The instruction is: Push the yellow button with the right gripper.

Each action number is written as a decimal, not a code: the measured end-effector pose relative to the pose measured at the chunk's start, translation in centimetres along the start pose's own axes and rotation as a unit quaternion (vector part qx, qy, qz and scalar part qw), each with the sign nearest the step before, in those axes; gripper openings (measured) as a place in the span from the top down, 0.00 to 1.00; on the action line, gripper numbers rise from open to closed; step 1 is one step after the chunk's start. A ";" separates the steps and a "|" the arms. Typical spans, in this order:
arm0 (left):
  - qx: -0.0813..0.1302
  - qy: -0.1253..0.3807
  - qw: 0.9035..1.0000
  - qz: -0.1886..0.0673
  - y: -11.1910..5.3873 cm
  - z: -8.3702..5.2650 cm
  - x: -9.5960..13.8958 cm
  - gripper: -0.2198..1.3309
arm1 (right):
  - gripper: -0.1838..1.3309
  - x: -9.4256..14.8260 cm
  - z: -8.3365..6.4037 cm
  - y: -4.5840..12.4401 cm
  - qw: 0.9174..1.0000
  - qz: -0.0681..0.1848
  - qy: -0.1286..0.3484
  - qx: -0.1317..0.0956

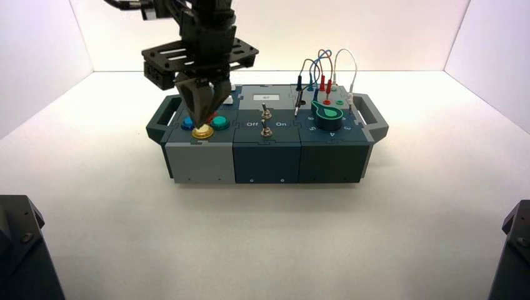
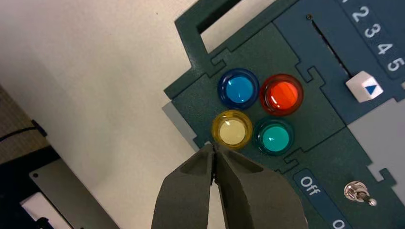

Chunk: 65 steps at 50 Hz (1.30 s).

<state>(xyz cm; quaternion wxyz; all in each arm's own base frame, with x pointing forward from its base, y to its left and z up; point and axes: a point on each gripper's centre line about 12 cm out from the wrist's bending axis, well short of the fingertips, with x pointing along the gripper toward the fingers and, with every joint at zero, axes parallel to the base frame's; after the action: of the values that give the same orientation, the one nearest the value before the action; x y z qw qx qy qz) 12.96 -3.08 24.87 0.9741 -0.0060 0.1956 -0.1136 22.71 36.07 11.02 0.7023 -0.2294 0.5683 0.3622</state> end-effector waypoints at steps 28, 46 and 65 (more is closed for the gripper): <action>0.002 -0.002 1.000 0.000 0.0 0.0 -0.1 0.96 | 0.97 -0.1 0.3 -2.2 1.000 -0.005 -0.002 0.027; 0.000 -0.002 1.000 0.000 0.0 0.0 -0.1 0.96 | 0.97 0.5 0.3 -1.9 0.999 0.004 0.008 0.035; 0.000 -0.002 1.000 0.000 0.0 0.0 -0.1 0.96 | 0.97 1.3 0.9 -1.8 0.999 0.006 0.019 0.037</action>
<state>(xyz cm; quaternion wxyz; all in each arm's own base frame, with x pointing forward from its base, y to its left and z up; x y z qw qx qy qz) 12.92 -3.08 24.91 0.9744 -0.0061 0.1941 -0.1137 24.76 35.89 9.87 0.6974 -0.2070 0.5956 0.3407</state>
